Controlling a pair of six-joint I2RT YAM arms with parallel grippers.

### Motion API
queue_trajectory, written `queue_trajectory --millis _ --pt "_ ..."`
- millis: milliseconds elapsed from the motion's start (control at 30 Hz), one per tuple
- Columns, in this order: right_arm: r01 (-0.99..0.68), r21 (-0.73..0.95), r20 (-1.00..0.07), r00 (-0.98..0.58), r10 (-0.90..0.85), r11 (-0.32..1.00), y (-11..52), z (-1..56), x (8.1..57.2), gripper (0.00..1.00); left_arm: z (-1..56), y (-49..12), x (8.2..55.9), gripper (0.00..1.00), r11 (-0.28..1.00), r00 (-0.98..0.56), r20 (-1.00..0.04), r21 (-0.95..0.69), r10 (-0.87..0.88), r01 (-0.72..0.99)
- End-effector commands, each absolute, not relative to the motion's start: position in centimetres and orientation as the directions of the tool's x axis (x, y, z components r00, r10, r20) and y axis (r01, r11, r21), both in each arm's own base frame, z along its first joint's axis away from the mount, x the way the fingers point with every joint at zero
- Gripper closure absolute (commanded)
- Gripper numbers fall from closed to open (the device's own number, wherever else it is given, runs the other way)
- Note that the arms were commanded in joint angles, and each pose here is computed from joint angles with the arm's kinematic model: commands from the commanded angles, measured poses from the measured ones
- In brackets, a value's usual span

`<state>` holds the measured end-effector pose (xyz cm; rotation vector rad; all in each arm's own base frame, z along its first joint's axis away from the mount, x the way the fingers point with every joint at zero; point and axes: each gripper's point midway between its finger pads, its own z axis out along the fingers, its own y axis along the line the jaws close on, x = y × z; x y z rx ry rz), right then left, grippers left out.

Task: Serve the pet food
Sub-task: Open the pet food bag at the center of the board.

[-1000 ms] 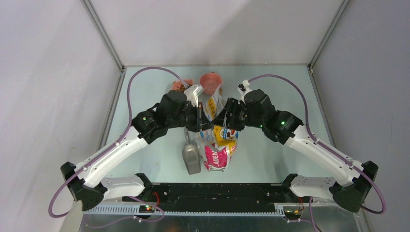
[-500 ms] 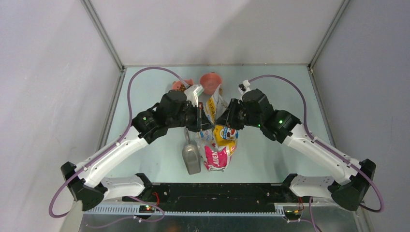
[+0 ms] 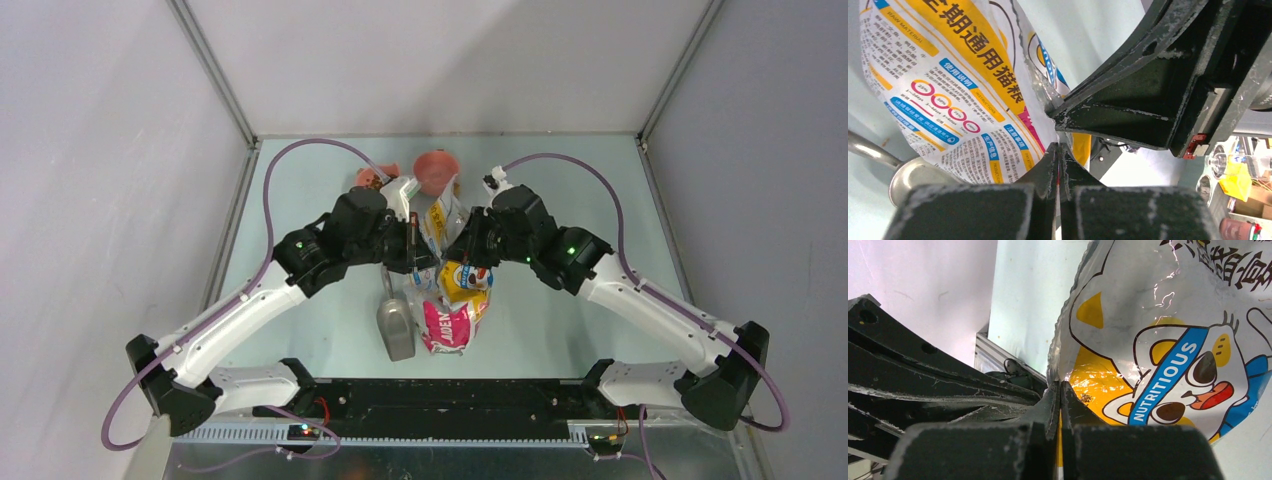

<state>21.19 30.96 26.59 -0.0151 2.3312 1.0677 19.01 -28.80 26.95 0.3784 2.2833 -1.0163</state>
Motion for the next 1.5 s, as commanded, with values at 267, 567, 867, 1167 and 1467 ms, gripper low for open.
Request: queue_trajectory --millis 267,567,867,1167,1467 --pt "-0.280 0.583 -0.580 -0.801 0.149 0.762 29.1 26.2 20.6 1.00 24.6 -24.4 21.0 1.00 0.835 -0.726 -0.687 -0.386 0.024 0.393" --pt "-0.271 0.540 -0.621 -0.767 0.160 0.797 27.5 27.0 21.1 1.00 25.3 -24.3 21.2 1.00 0.835 -0.716 -0.697 -0.378 0.027 0.399" --pt "-0.381 0.621 -0.647 -0.742 0.173 0.685 29.9 30.2 20.6 1.00 26.3 -27.0 21.1 0.73 0.759 -0.714 -0.699 -0.440 0.046 0.480" --pt "-0.374 0.652 -0.642 -0.735 0.219 0.659 29.9 31.4 21.1 1.00 27.4 -28.4 22.4 0.38 0.746 -0.693 -0.720 -0.444 0.032 0.496" --pt "-0.289 0.552 -0.661 -0.723 0.199 0.782 26.8 30.4 21.7 1.00 26.6 -28.9 24.5 0.92 0.798 -0.697 -0.712 -0.369 0.087 0.477"
